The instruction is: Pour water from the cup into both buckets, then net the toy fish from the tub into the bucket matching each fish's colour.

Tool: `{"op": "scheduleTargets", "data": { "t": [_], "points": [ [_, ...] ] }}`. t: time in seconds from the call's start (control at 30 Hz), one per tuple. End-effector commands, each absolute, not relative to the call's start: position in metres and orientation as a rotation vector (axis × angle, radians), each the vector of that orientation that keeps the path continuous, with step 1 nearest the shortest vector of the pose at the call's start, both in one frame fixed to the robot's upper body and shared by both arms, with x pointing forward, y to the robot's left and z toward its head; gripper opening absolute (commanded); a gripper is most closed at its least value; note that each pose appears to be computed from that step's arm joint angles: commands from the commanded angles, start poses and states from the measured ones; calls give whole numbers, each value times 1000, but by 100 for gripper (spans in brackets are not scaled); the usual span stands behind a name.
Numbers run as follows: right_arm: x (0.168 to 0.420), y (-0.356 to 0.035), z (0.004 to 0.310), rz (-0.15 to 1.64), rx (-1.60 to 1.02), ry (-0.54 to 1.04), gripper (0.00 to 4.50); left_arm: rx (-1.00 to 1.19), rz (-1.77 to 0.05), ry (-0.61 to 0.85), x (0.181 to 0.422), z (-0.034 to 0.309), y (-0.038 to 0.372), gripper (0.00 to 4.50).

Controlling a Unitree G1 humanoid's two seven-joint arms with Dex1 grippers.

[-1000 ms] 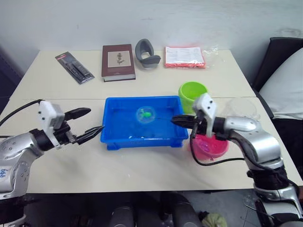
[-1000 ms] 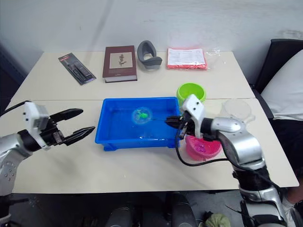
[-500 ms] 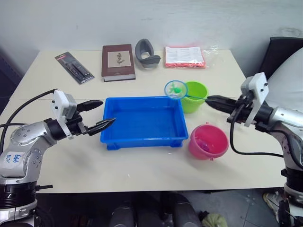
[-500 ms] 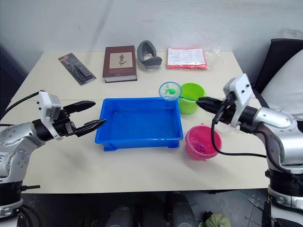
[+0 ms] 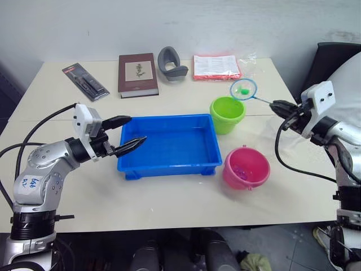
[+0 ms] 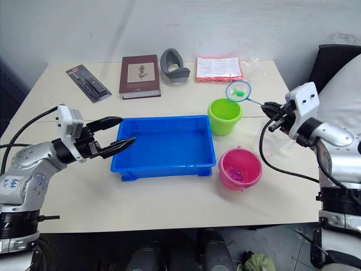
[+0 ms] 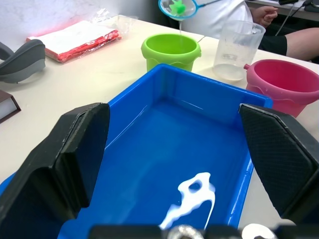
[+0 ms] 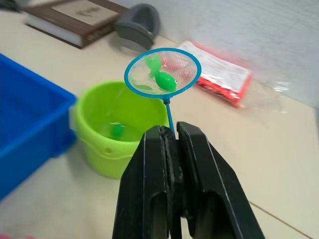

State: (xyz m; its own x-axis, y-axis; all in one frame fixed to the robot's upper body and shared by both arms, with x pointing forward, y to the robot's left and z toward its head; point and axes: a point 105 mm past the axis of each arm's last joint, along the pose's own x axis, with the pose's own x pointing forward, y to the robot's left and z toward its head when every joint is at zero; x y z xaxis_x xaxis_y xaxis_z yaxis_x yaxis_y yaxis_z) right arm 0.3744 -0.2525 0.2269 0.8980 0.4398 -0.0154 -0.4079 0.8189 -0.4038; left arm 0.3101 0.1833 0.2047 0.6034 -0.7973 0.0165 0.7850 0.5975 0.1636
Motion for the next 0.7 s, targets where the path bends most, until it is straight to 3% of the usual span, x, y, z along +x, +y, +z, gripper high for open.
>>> {"op": "scheduleTargets", "data": {
  "t": [0.03, 0.23, 0.53, 0.7],
  "points": [
    [380, -252, 238, 423, -512, -138, 0, 155, -925, -111, 308, 206, 180, 444],
    [386, -249, 235, 424, -622, -160, 0, 147, -935, -126, 313, 207, 174, 444],
    [385, -253, 233, 351, -1109, -275, 0, 149, -934, -135, 315, 208, 174, 444],
    [383, -252, 234, 332, -1147, -354, 0, 147, -934, -138, 315, 207, 173, 444]
  ]
}}
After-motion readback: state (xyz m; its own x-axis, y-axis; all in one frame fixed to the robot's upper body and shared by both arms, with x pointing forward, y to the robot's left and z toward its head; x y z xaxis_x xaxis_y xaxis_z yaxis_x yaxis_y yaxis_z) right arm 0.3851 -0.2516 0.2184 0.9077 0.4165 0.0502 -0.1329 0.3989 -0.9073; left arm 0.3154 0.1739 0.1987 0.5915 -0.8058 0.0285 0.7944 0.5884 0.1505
